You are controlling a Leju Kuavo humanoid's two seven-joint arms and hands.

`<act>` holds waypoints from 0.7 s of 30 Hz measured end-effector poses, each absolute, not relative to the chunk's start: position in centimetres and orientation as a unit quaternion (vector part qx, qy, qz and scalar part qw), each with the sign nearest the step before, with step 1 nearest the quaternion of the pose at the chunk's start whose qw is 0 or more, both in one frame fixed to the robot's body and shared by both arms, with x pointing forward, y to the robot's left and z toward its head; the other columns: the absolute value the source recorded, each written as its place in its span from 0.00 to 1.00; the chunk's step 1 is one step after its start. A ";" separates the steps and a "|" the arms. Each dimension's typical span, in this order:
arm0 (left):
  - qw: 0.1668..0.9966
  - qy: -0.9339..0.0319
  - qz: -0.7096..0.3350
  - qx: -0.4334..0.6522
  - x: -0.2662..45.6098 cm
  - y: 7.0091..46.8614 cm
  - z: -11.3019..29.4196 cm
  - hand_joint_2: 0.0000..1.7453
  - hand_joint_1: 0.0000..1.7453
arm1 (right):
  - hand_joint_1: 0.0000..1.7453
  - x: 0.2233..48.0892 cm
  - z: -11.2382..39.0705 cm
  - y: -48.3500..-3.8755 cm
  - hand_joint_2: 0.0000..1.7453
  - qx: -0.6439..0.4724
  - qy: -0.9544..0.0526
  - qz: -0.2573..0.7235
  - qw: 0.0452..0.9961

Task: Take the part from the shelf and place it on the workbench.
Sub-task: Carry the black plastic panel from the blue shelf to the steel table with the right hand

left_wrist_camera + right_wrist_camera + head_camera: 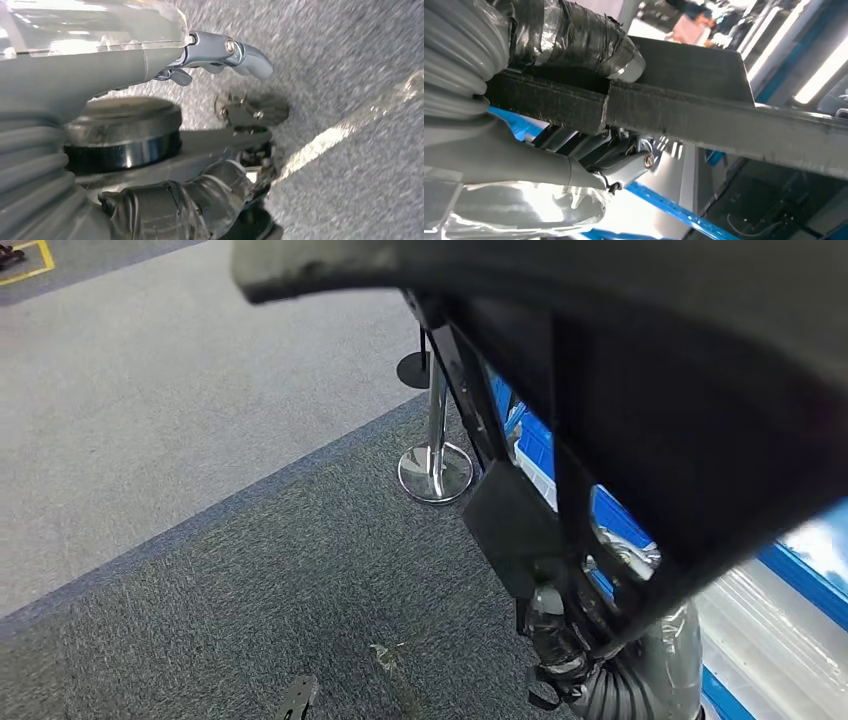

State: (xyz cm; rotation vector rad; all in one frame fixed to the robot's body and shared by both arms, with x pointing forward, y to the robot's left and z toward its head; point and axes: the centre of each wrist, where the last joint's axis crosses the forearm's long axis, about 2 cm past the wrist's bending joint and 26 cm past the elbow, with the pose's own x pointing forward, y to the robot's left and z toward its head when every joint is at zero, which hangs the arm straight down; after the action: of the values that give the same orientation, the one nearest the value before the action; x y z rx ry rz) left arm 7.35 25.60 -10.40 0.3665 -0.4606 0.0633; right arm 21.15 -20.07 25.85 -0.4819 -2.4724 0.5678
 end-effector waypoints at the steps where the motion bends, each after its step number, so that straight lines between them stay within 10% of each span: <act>1: 0.957 -0.227 0.031 0.181 7.3 25.6 -10.4 1.00 0.00 | 1.00 21.1 25.9 -20.1 1.00 -0.176 -0.922 0.209 0.276; 21: 0.956 -0.231 0.018 0.180 7.6 25.6 -10.3 1.00 0.00 | 1.00 20.7 26.6 -20.1 1.00 -0.103 -0.939 0.187 0.268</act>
State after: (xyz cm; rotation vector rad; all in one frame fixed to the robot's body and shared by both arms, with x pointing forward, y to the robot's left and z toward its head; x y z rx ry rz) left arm 7.61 25.57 -10.35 0.3658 -0.4696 0.0371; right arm 20.69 -20.11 26.60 -0.2786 -2.5346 0.5057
